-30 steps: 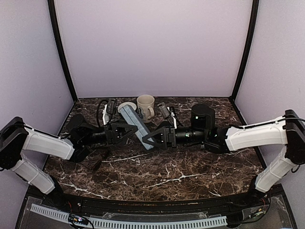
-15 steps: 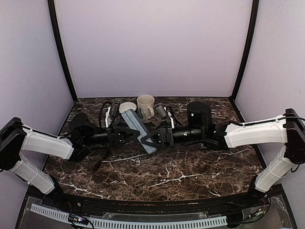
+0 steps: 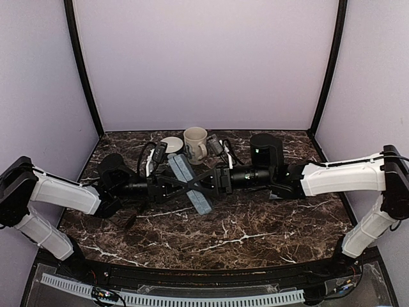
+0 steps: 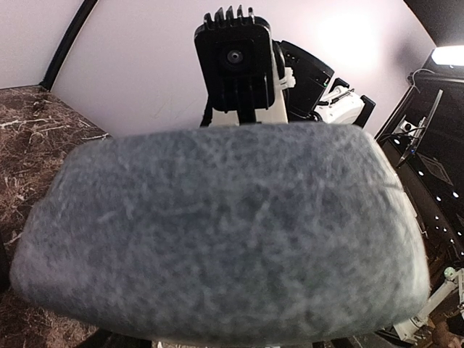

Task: Organize the sunglasses
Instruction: Open the sunglasses case.

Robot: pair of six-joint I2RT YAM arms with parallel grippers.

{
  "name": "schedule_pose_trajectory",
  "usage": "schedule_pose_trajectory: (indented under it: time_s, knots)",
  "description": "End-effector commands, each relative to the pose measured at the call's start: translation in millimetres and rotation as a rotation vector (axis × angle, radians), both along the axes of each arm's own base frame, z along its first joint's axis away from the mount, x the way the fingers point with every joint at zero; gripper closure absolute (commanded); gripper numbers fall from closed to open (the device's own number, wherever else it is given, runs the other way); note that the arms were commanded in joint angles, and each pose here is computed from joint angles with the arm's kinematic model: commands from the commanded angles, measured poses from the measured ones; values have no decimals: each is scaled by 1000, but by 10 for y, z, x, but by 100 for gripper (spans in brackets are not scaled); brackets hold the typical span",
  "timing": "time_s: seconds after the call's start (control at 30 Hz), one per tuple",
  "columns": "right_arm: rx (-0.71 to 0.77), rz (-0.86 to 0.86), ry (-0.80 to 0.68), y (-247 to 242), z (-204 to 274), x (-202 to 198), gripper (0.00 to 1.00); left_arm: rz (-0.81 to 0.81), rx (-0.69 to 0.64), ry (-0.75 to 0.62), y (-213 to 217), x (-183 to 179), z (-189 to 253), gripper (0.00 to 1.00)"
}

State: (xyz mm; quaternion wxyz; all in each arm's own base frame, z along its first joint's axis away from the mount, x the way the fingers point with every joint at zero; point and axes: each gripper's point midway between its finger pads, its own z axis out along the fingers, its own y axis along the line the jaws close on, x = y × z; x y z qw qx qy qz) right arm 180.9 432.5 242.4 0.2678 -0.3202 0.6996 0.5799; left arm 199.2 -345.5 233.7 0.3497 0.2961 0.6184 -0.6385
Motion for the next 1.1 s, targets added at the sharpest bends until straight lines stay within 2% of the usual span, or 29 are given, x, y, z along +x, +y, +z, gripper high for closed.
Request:
schedule_pose_trajectory:
  time_s: [0.0, 0.27, 0.5, 0.8, 0.97, 1.07]
  knots:
    - [37, 34, -36, -27, 75, -86, 19, -11, -70, -51, 3, -30, 225, 100]
    - [1, 63, -44, -97, -85, -171, 13, -29, -120, -48, 26, -69, 312, 100]
    - [23, 56, -38, -114, -40, -141, 21, -36, -114, -44, 25, -80, 291, 100]
    - [80, 42, -6, -172, 74, -73, 13, -36, -96, -43, 35, -96, 237, 100]
    - [74, 55, 5, -143, 37, -74, 20, -39, -95, -43, 30, -97, 232, 100]
    - [69, 56, 10, -138, 15, -72, 21, -39, -93, -43, 26, -92, 234, 100]
